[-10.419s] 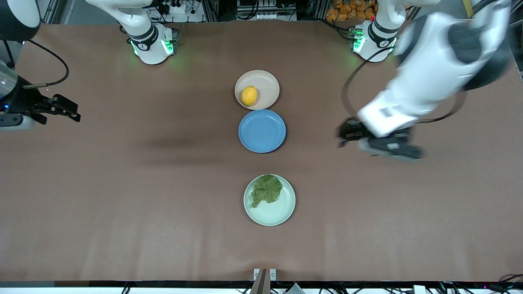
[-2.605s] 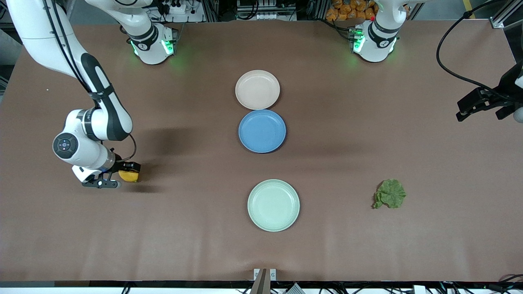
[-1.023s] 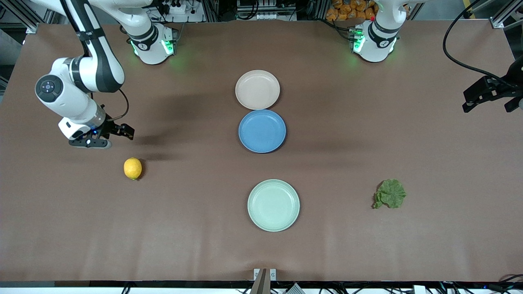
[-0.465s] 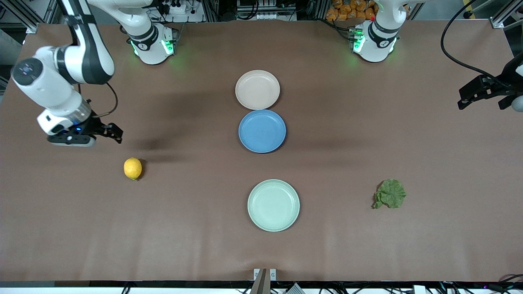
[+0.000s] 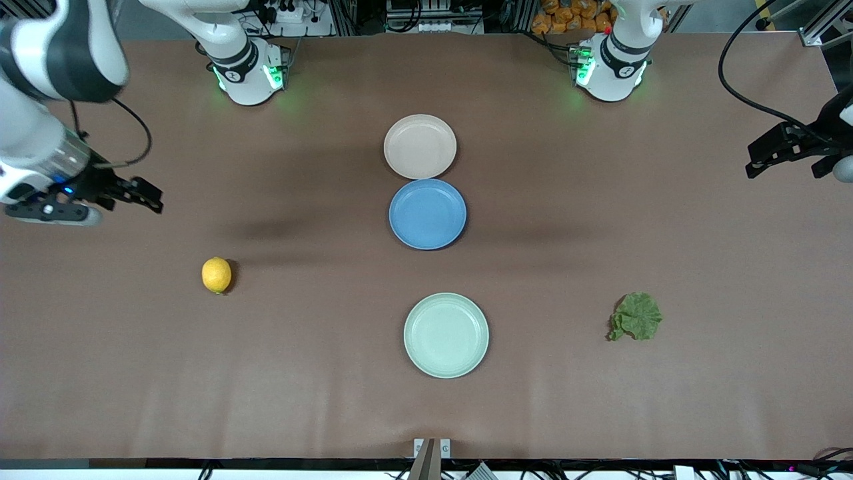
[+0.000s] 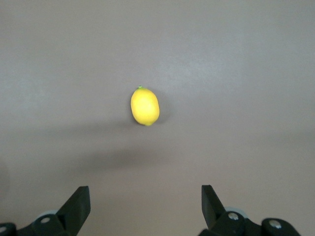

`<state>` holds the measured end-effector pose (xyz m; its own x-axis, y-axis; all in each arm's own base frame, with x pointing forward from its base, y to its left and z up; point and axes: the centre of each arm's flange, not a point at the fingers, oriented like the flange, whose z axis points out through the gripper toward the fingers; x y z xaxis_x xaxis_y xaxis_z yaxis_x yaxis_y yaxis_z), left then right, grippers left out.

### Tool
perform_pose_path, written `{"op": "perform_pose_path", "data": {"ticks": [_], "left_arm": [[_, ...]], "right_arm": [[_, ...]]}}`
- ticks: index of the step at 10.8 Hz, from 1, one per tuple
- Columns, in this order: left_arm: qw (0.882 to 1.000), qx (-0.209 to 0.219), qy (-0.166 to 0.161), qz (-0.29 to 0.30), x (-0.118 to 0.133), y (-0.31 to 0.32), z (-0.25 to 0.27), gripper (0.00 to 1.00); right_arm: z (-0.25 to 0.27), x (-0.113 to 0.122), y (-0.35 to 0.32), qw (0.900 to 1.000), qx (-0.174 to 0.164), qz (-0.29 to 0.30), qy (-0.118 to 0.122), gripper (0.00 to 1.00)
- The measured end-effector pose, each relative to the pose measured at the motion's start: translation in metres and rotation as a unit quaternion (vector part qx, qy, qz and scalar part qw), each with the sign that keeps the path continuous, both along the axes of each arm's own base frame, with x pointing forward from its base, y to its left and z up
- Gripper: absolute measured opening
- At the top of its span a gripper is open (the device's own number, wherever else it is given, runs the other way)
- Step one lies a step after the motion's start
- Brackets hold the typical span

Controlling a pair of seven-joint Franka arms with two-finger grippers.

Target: Pick lemon and lettuce from plates

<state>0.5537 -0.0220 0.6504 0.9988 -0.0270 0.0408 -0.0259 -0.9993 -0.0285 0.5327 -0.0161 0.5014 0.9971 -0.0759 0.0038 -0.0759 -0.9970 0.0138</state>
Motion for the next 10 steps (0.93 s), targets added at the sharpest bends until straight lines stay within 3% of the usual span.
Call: {"op": "perform_pose_path", "data": {"ticks": [2,5,10], "left_arm": [[1.0,0.0,0.0,0.0,0.0,0.0,0.0,1.0],[1.0,0.0,0.0,0.001,0.0,0.001,0.0,1.0],[1.0,0.0,0.0,0.0,0.0,0.001,0.0,1.0]], "right_arm": [[0.048,0.0,0.001,1.0,0.002,0.0,0.009,1.0],[0.083,0.0,0.004,1.0,0.002,0.002,0.003,1.0],[0.124,0.001,0.008,1.0,0.002,0.006,-0.025,1.0]]}}
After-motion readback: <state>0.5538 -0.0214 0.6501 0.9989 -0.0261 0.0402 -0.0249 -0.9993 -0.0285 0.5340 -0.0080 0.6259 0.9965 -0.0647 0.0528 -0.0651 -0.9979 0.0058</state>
